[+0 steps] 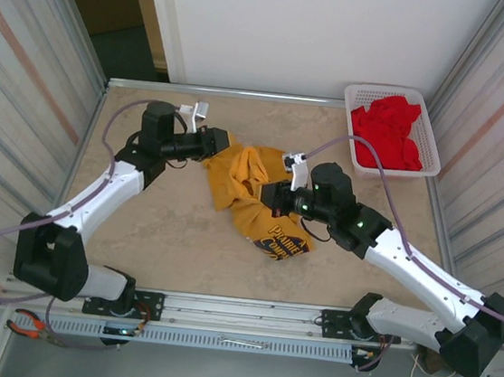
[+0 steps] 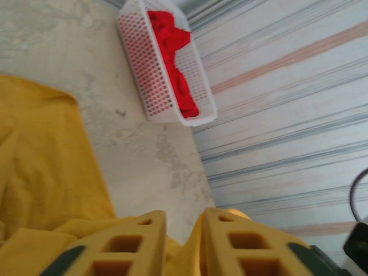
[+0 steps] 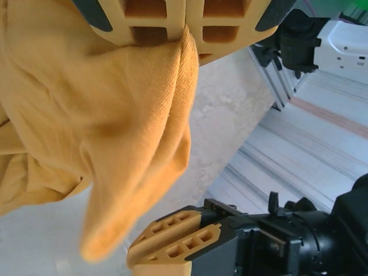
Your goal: Fold the inside-out t-shirt
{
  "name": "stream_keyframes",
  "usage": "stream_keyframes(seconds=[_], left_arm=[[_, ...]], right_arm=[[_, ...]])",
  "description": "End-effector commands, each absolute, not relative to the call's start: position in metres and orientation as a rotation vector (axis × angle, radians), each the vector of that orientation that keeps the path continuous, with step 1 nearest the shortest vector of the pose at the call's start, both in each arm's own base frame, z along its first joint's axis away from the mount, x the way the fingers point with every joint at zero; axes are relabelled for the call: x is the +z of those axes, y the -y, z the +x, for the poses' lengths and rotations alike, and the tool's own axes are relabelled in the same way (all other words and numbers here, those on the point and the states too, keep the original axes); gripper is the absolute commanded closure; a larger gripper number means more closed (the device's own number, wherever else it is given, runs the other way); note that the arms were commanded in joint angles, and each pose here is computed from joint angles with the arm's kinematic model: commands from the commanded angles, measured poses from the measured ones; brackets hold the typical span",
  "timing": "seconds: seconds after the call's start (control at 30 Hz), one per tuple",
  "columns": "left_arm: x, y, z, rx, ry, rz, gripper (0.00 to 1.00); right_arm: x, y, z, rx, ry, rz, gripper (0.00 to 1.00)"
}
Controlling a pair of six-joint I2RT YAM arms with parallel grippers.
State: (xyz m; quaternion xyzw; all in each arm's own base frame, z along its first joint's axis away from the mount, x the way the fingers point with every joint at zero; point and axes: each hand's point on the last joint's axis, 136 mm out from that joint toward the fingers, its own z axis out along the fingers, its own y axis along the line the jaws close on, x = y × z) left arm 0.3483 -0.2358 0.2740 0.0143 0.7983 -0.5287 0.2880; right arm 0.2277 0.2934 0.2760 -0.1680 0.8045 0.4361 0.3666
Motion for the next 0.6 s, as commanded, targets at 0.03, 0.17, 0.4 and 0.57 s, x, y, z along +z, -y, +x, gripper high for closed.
stream_keyframes(seconds=[0.03, 0.17, 0.4, 0.57], left_arm=[[0.300, 0.229, 0.331, -1.375, -2.053, 0.114, 0.56], [0.301, 0.226, 0.296, -1.349, -2.039, 0.096, 0.46], [0.289, 0.251, 0.257, -1.222, -2.079, 0.210, 0.43], [0.267, 0.262, 0.256, -0.955, -2.152, 0.356, 0.48]], right_arm=[[0.282, -0.286, 0.233, 1.227, -2.009, -0.384, 1.00], [0.277, -0.280, 0.241, 1.239, -2.011, -0.330, 1.00], [0.267, -0.281, 0.245, 1.236, -2.039, -0.303, 1.00], [0.264, -0.279, 0.246, 1.229, -2.047, -0.278, 1.00]])
